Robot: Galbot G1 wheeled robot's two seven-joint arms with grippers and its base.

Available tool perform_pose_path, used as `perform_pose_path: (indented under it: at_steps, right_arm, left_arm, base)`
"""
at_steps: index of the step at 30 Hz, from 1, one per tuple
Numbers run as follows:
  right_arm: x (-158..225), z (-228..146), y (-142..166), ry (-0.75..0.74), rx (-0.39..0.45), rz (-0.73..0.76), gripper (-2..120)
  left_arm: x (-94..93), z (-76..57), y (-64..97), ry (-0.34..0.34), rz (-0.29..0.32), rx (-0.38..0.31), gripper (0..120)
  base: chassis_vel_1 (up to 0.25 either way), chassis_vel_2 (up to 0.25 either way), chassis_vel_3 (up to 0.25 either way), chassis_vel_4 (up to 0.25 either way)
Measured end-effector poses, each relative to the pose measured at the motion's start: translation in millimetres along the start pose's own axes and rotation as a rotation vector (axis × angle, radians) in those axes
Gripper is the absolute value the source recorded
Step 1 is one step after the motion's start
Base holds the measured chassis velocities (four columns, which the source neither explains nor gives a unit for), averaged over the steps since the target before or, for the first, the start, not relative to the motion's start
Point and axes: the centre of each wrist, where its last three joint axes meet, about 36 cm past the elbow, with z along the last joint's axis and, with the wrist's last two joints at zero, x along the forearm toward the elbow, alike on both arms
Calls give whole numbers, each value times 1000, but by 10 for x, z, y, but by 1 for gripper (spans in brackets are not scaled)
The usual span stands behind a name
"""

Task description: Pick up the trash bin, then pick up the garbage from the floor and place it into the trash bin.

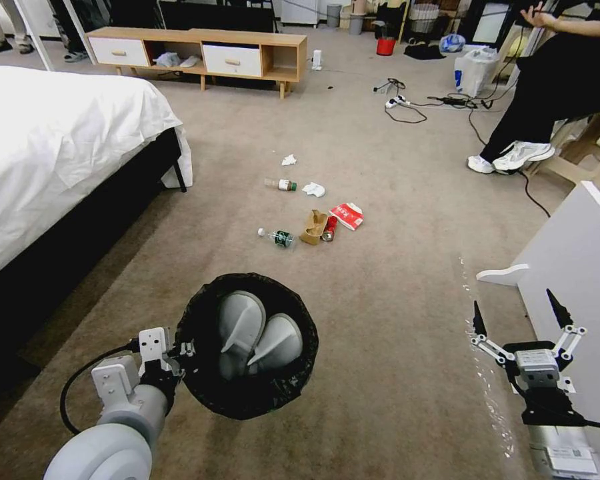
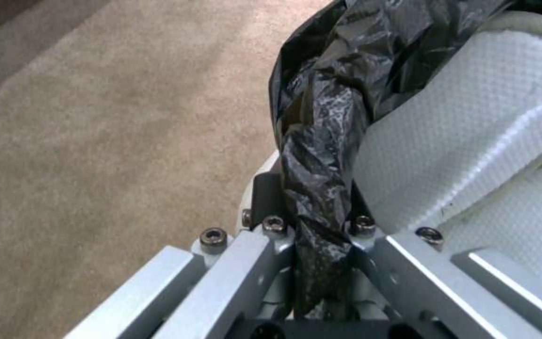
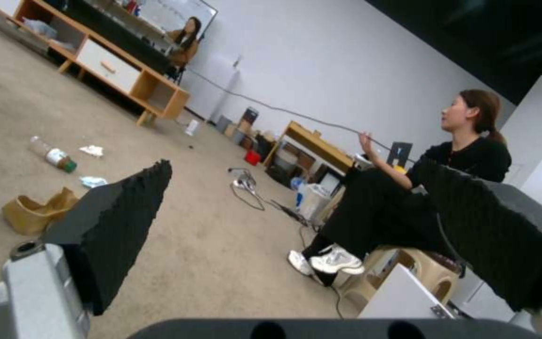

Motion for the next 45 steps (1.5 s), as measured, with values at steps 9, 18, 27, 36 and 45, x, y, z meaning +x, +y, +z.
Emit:
perform_pose_path:
  at_steps: [9,18,27,36,45]
  right_arm:
    - [6,18,9,5,-8,-1,100]
    - [0,29,40,6,-16,-4,100]
    - [-13,36,17,8,-4,-6,100]
    - [-13,39,22,10,-4,-6,100]
    - [-7,44,26,6,-8,-6,100]
  left_arm:
    - [-15,11,2,-5,9,-5,2]
    - [-33,13,1,-5,15,-7,2]
    - [-53,13,1,-4,17,-2,2]
    - [-53,15,3,-3,16,-1,2]
    - [-50,18,7,-2,13,2,2]
  base:
    - [0,0,0,0]
    - [0,0,0,0]
    - [0,0,0,0]
    - [0,0,0,0]
    - [45,48,-45,-54]
